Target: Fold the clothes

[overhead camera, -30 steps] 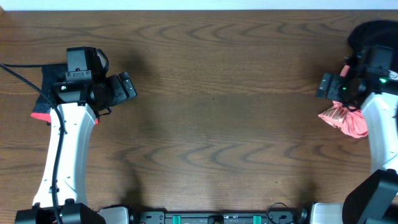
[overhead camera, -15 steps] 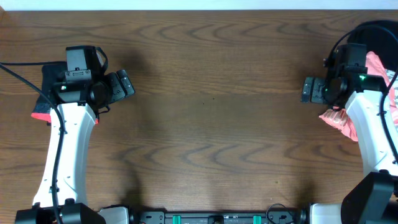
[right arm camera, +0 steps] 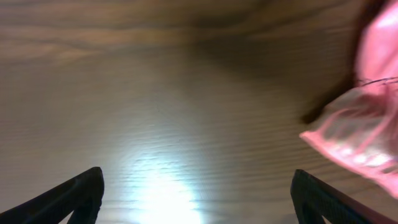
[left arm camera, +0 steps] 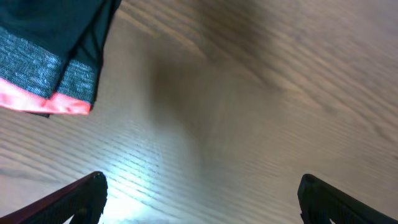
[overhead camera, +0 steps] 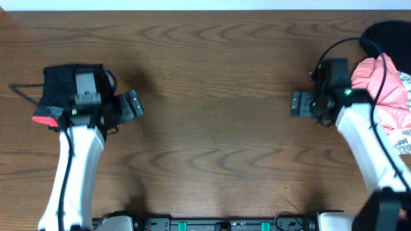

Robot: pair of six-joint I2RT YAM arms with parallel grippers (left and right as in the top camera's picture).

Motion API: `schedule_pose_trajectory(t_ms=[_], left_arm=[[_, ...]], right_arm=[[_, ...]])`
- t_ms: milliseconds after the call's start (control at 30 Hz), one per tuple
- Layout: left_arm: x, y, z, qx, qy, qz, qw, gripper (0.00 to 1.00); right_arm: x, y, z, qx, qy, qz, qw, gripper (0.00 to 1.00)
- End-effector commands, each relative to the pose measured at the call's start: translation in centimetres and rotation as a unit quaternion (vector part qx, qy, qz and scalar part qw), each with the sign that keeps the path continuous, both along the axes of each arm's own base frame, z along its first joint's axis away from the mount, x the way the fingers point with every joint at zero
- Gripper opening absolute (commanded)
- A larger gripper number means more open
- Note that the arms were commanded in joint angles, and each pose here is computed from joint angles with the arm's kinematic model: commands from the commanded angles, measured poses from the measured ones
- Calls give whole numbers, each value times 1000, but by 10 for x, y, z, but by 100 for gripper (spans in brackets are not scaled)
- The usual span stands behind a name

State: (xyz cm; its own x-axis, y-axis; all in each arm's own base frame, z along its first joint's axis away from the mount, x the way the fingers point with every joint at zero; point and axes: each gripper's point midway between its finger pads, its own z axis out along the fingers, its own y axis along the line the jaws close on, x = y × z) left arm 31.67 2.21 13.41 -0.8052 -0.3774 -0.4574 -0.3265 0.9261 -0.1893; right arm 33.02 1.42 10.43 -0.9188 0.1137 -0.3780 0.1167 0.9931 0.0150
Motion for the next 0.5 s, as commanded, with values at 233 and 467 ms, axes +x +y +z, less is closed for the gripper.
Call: schedule_pose_trajectory(t_ms=[233,467], left_arm=[[-42,-6,32,-1,-87,-2,996,98],[-37,-6,40,-5,-109,6,994,98]], right_arm=[[-49,34,57,42,-132,25,990,99],[-65,31,54,44,-135,24,990,99]])
